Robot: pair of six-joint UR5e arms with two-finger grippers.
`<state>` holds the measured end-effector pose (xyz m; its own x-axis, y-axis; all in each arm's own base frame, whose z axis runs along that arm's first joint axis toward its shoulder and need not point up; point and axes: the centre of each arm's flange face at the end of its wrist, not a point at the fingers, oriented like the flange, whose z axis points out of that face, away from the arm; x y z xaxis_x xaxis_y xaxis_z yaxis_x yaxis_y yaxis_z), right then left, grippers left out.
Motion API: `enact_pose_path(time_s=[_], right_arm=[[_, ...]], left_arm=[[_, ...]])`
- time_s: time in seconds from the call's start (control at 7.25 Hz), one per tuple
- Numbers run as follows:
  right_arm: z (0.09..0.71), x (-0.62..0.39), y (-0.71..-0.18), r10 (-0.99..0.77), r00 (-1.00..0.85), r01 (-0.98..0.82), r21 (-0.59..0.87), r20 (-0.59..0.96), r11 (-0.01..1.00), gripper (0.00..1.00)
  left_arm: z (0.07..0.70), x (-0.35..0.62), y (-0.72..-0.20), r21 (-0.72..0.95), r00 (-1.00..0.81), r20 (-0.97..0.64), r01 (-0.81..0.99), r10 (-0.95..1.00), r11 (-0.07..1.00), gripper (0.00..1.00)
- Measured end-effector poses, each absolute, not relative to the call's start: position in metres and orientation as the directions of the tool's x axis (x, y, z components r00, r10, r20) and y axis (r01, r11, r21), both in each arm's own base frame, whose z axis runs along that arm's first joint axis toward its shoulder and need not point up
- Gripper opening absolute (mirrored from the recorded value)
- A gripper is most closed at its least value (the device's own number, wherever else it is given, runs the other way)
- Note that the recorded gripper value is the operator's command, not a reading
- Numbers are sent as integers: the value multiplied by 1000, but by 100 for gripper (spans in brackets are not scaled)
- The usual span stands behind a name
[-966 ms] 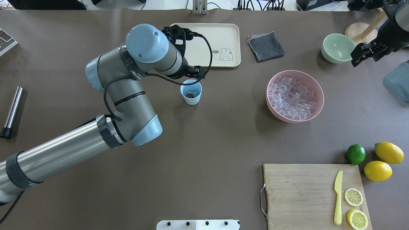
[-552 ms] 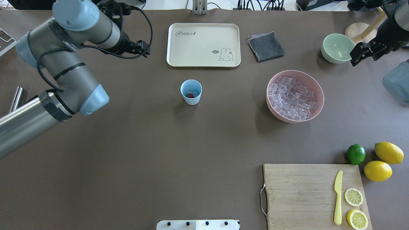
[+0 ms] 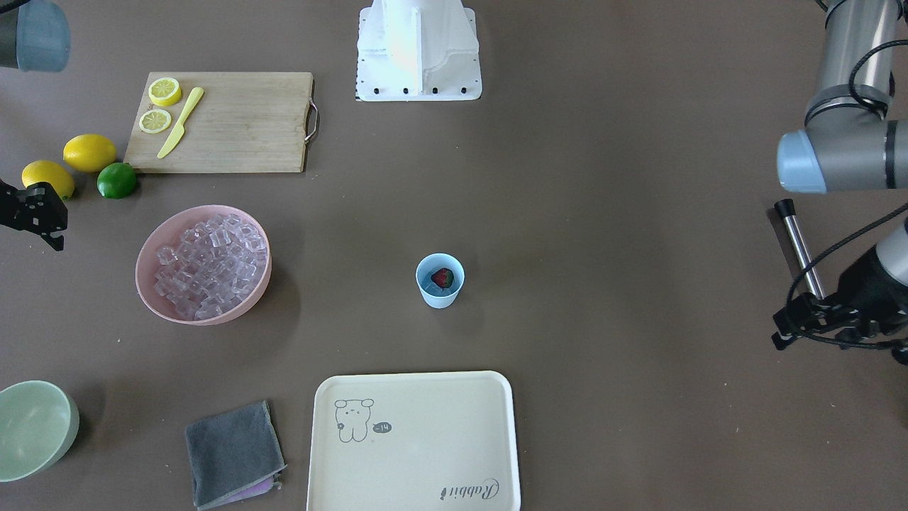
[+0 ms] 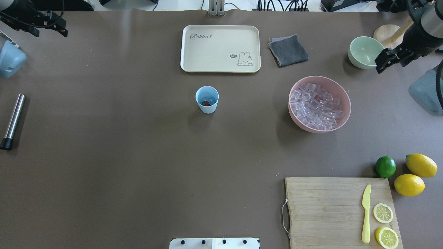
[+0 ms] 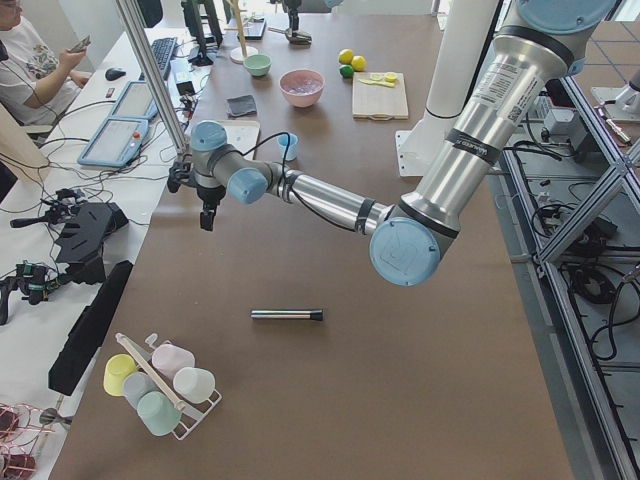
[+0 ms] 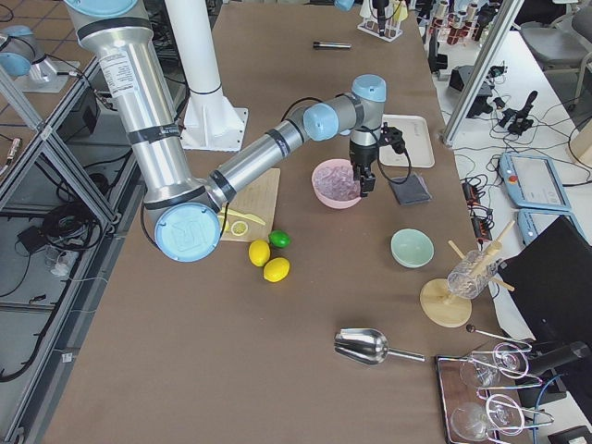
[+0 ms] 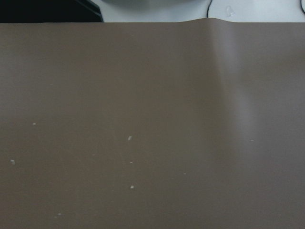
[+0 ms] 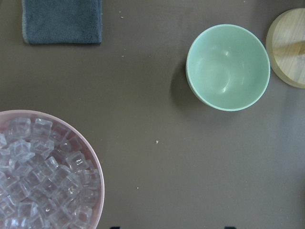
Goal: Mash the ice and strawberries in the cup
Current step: 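Withdraw the left arm away from the cup toward the table edge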
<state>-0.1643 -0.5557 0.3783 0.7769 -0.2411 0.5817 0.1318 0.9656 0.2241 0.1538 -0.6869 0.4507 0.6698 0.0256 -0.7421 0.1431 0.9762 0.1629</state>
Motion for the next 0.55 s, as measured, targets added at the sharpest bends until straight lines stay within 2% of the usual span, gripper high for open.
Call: enact_pose_path(time_s=[0.28, 0.55], right_arm=[[398, -170, -563, -268, 769, 132, 266, 580, 955, 99], [395, -171, -565, -285, 765, 129, 296, 578, 946, 99]], left_arm=[[514, 129, -693, 104, 683, -731, 100, 8, 989, 97], [582, 123, -675, 54, 709, -705, 44, 7, 998, 97]])
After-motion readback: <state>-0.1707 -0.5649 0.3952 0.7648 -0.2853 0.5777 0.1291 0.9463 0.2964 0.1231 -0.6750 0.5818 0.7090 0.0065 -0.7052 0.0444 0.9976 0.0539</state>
